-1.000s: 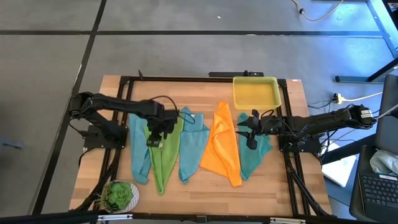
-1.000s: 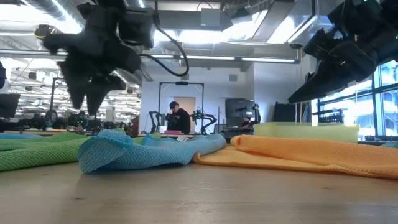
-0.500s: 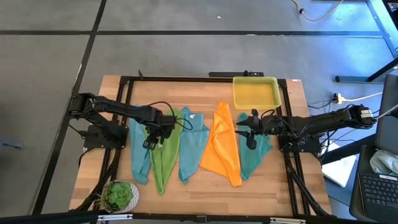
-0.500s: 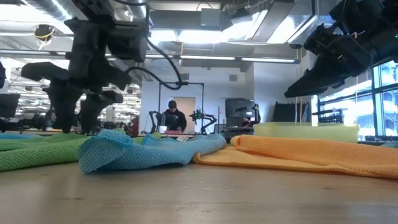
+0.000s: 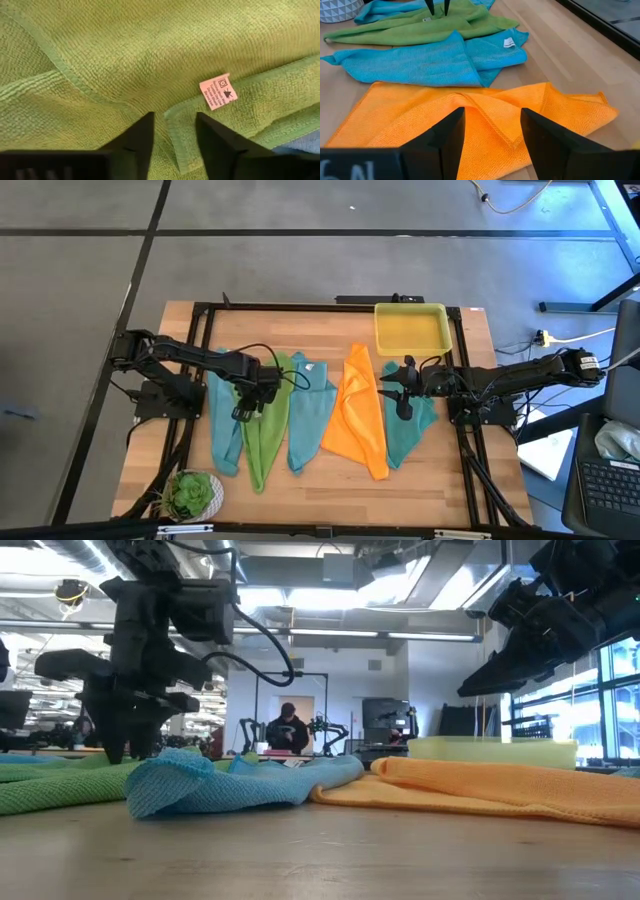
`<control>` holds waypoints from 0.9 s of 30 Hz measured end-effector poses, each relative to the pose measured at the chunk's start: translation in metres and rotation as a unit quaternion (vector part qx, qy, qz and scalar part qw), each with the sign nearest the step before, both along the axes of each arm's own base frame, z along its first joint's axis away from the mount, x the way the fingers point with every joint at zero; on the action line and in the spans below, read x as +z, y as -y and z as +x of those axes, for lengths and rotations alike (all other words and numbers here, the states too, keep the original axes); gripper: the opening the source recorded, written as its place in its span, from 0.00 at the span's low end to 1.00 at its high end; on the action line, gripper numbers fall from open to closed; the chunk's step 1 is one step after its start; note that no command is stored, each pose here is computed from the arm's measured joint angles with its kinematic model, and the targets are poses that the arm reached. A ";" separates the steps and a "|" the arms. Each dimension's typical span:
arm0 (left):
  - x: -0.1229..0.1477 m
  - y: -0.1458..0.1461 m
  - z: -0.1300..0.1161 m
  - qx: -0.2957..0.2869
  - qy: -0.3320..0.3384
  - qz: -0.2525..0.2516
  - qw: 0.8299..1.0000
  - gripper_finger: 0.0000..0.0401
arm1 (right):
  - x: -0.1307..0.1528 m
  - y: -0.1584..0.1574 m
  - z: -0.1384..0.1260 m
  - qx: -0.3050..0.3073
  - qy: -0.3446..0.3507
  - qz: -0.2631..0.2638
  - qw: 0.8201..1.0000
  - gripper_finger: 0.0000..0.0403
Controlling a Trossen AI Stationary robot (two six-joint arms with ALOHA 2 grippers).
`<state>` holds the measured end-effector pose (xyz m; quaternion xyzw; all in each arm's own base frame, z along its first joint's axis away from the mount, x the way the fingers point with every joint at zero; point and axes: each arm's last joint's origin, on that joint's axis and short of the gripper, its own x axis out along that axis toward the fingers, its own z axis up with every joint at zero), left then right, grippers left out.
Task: Fold microfiber towels
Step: Fold the green microfiber cloth
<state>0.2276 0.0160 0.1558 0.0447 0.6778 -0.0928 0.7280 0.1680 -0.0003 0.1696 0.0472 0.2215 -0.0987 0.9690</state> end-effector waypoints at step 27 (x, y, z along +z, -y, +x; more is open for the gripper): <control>0.078 0.045 0.060 -0.101 0.172 0.060 0.978 0.00 | 0.072 0.000 0.010 0.014 -0.054 -0.043 0.997 0.48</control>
